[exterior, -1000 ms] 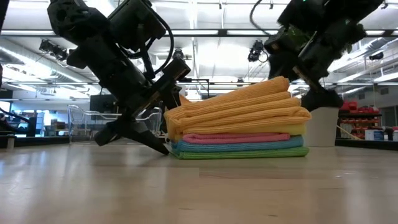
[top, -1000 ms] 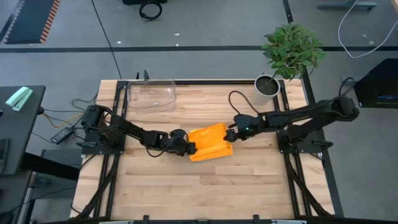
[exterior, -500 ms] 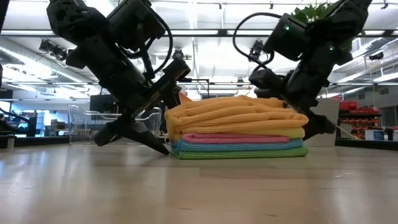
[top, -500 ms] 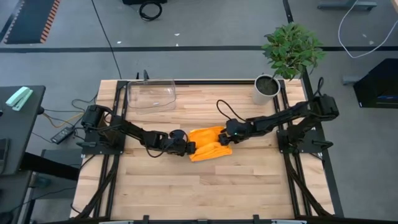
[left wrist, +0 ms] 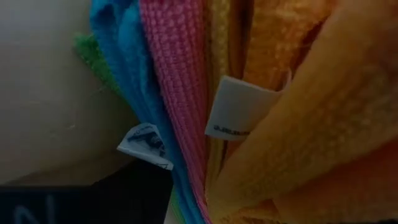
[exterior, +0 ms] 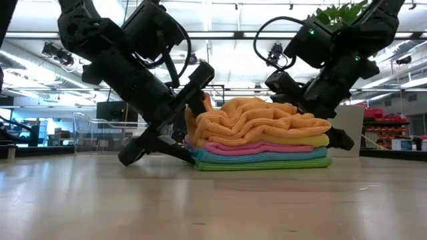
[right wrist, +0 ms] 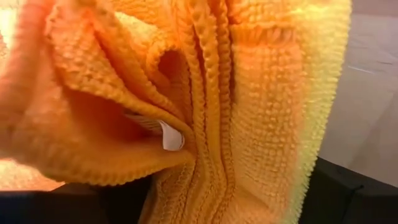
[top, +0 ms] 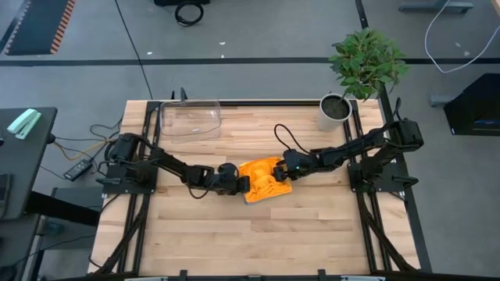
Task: Fold microfiber towels
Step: Put the folded and stacked towels into the transparent bin
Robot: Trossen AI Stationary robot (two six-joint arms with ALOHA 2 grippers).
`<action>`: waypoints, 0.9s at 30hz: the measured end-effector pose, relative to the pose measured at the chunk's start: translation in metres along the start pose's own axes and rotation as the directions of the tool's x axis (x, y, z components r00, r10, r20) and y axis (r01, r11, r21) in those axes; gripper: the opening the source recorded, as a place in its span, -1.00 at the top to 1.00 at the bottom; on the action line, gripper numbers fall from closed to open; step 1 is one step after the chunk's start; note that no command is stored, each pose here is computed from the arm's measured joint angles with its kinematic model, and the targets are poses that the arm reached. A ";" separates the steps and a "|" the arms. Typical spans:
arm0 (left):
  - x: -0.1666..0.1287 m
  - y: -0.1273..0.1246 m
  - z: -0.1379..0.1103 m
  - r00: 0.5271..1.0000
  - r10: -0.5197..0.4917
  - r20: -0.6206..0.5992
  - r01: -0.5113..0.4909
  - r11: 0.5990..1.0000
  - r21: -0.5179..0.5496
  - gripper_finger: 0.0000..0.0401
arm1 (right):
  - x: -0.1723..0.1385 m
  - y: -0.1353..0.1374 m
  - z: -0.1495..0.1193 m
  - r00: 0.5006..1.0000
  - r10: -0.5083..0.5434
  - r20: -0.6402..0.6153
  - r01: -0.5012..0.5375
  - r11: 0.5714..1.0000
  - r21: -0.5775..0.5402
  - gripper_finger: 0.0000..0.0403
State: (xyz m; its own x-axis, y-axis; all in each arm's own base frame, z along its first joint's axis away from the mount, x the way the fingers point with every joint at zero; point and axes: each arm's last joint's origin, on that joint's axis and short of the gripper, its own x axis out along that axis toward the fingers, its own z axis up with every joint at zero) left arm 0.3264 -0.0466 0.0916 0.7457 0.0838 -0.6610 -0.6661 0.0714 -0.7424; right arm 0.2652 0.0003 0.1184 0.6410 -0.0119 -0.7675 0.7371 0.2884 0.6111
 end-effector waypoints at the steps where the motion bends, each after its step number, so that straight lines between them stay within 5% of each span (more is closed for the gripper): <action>1: 0.000 0.000 0.000 1.000 0.002 0.006 -0.002 1.000 0.001 -0.15 | 0.000 0.000 0.000 1.000 0.000 -0.003 0.000 1.000 0.000 -0.62; 6: 0.000 0.000 0.001 0.998 0.001 0.065 -0.003 1.000 0.029 0.00 | 0.001 0.000 -0.004 1.000 -0.005 -0.012 0.005 1.000 -0.007 -0.24; 13: 0.000 -0.001 0.002 0.993 -0.022 0.116 0.012 0.996 0.085 0.63 | 0.001 0.002 -0.007 1.000 0.009 -0.023 -0.009 1.000 -0.029 0.54; 15: 0.000 -0.001 0.002 0.992 -0.036 0.119 0.023 0.994 0.106 0.68 | 0.001 0.002 -0.007 1.000 0.017 -0.016 -0.017 0.999 -0.042 0.69; 27: -0.034 -0.032 0.017 0.975 -0.135 0.178 0.095 0.972 0.216 0.68 | -0.027 0.036 0.015 0.983 0.169 0.074 -0.164 0.984 -0.065 0.71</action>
State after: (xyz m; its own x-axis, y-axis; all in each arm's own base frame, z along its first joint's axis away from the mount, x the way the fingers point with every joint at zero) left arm 0.3219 -0.0345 0.1398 0.8143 0.2489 -0.5243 -0.5793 0.2924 -0.7609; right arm 0.2775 -0.0036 0.1638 0.7705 -0.0339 -0.6366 0.6063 0.3477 0.7152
